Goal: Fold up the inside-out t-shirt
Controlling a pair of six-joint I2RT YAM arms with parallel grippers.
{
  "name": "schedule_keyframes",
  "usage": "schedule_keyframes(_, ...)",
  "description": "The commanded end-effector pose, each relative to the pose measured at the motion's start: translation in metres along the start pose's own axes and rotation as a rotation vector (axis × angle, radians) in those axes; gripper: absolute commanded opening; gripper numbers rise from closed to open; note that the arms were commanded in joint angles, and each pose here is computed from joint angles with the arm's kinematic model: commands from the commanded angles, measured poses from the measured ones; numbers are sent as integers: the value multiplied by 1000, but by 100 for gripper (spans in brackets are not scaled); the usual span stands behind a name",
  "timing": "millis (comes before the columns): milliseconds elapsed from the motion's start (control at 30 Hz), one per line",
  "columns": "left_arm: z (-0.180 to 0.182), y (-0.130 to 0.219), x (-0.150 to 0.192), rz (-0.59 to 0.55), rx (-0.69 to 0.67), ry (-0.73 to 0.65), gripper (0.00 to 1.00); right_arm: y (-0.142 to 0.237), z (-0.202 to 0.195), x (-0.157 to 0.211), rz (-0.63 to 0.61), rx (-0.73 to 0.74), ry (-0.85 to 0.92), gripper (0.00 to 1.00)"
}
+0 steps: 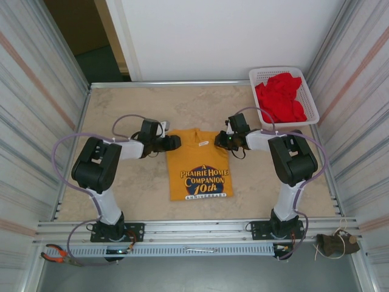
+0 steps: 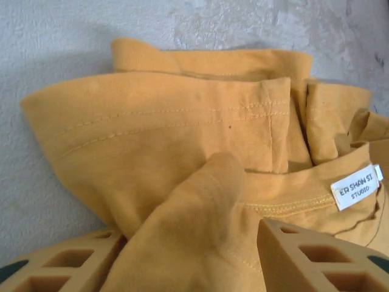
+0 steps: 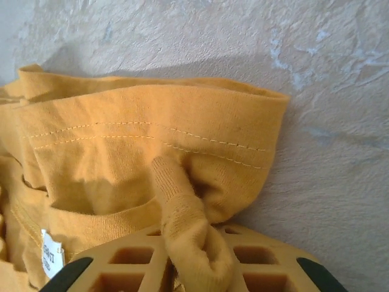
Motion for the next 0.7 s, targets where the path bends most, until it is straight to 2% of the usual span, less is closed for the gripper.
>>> schedule_keyframes(0,-2,-19,22,63,69,46,38,-14,-11,6,50,-12,-66,8)
schedule_keyframes(33,-2,-22,21,61,84,49,23,-15,-9,6,55,-28,-71,0)
schedule_keyframes(67,-2,-25,22,63,100,57,9,-14,-8,6,61,-47,-77,0)
schedule_keyframes(100,-4,-25,21,59,116,60,0,-11,-5,6,62,-64,-79,0)
schedule_keyframes(233,-8,-4,9,0,123,55,0,19,4,-1,16,-123,-80,0)
schedule_keyframes(333,-15,23,-12,-93,131,50,0,44,13,-11,-32,-169,-88,0)
schedule_keyframes(667,-22,62,-107,-228,224,2,0,91,64,-73,-124,-315,-119,0)
Point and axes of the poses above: each hand's point on the last joint's axis, 136 mm out from that joint toward the fingers, its own y axis back along the fingers, its own z axis along the line the jaws close on, x = y × z, the point moved 8 cm from there along y, back along the fingers, and after that the axes turned 13 degrees about -y, right-handed, at the moved point
